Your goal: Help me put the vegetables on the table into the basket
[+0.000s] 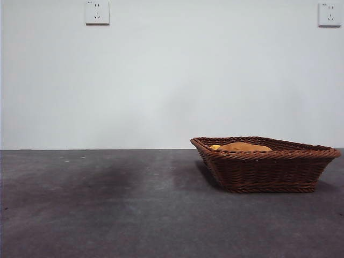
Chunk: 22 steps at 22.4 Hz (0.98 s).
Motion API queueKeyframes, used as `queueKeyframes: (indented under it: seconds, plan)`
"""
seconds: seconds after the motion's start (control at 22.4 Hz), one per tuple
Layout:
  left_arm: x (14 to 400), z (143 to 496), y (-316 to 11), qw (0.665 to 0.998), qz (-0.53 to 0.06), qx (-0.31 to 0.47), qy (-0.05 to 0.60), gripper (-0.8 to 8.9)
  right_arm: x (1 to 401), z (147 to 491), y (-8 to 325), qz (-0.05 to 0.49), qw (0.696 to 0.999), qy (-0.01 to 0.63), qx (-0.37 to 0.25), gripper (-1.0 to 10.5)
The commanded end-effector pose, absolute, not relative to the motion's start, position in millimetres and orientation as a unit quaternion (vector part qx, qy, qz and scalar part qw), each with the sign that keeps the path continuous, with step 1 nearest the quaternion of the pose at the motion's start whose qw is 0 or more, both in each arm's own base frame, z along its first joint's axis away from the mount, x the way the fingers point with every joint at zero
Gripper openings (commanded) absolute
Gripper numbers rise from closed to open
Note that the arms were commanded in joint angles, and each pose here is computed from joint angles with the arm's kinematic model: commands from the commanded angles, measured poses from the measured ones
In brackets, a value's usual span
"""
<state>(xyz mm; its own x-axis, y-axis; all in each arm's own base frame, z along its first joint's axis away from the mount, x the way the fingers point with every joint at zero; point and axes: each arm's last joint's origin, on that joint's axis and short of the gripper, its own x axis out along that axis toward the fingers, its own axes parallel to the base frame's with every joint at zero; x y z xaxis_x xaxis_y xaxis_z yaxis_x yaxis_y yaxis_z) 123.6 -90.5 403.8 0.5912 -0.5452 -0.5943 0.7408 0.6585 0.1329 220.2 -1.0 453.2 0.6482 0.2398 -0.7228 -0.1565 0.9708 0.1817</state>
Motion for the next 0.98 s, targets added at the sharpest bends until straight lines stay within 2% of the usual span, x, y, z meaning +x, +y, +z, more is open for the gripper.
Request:
queueKeyframes:
  seconds: [0.04, 0.13, 0.22, 0.31, 0.4, 0.67, 0.98]
  plan:
    - [136.5, 360.9, -80.7, 0.901, -0.342, 0.184, 0.196, -0.04, 228.7, 448.4, -1.3, 0.110, 0.903, 0.413, 0.051, 0.0]
    - [139.7, 311.8, -64.0, 0.938, -0.283, 0.135, 0.147, -0.03, 235.0, 444.9, -1.5, 0.110, 0.900, 0.419, 0.052, 0.0]
    - [132.7, 256.7, -45.4, 0.967, -0.221, 0.048, 0.115, -0.03, 239.3, 442.2, -1.7, 0.109, 0.897, 0.424, 0.053, 0.0]
    - [123.1, 214.7, -30.6, 0.981, -0.169, -0.018, 0.092, -0.03, 242.9, 440.2, -2.1, 0.107, 0.896, 0.428, 0.053, 0.0]
    - [114.0, 183.5, -21.1, 0.986, -0.136, -0.038, 0.082, -0.03, 245.9, 439.6, -2.6, 0.101, 0.898, 0.425, 0.049, 0.0]
    - [104.5, 157.1, -14.6, 0.991, -0.110, -0.039, 0.057, -0.03, 247.3, 440.0, -2.7, 0.101, 0.901, 0.420, 0.048, 0.0]
    - [97.6, 150.9, -6.9, 0.996, -0.021, -0.036, 0.078, -0.03, 247.4, 439.9, -2.7, 0.101, 0.900, 0.420, 0.048, 0.0]
